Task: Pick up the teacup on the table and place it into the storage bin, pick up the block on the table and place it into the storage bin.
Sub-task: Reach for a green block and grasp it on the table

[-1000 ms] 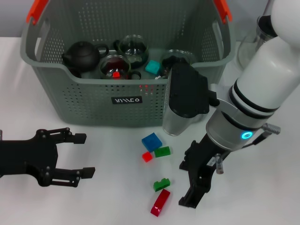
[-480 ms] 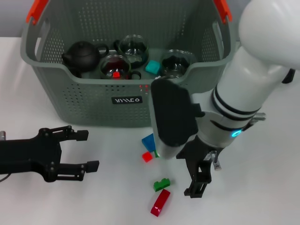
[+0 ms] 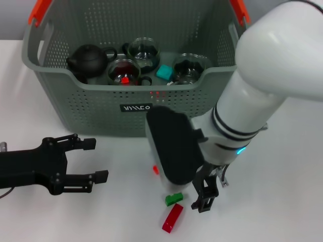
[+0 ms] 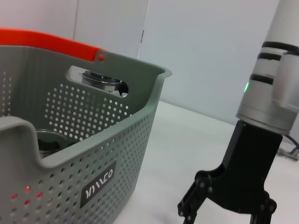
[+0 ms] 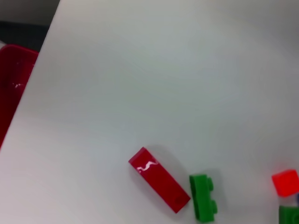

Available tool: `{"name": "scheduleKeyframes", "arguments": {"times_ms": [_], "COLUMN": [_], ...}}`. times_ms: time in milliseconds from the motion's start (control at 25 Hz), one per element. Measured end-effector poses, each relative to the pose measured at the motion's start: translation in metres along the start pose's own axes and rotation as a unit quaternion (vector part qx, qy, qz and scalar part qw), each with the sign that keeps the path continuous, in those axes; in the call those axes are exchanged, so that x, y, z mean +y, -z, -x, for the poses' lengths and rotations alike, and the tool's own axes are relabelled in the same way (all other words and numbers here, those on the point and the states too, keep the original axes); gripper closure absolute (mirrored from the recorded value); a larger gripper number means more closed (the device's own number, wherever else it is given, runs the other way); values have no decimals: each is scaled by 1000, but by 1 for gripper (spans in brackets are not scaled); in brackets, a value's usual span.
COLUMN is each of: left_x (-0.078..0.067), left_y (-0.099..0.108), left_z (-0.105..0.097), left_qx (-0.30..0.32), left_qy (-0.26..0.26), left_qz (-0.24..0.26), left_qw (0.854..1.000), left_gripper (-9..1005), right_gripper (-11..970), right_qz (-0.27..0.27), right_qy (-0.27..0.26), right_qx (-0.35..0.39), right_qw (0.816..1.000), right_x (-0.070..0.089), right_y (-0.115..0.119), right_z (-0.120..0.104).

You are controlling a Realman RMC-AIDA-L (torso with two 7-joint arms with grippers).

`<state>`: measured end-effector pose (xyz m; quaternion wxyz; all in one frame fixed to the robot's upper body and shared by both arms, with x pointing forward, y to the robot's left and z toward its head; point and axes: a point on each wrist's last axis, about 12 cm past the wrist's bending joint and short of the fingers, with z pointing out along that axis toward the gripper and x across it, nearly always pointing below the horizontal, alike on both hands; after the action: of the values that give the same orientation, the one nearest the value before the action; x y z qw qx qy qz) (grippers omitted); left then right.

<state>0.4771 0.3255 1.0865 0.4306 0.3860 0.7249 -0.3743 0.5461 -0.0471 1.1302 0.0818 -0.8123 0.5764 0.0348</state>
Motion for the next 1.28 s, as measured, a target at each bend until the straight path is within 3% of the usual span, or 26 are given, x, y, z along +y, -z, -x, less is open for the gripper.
{"name": "scheduleKeyframes", "arguments": {"times_ms": [720, 960, 1280], "left_x": [0, 0, 0], "left_y": [2, 2, 1], "left_z": [0, 0, -1], "left_qx": [1, 0, 0], "left_qy": [2, 3, 4], "left_qz": [-1, -1, -1], "left_qw": [1000, 1000, 1000], "left_gripper": [111, 110, 110], "right_gripper": [81, 301, 406], "right_qz": [-13, -16, -20], "right_qy": [30, 29, 25], "right_qx": [0, 0, -1], "right_qw": [999, 999, 999], "right_x": [7, 7, 6], "right_y": [-15, -16, -19], "right_z": [7, 7, 5]}}
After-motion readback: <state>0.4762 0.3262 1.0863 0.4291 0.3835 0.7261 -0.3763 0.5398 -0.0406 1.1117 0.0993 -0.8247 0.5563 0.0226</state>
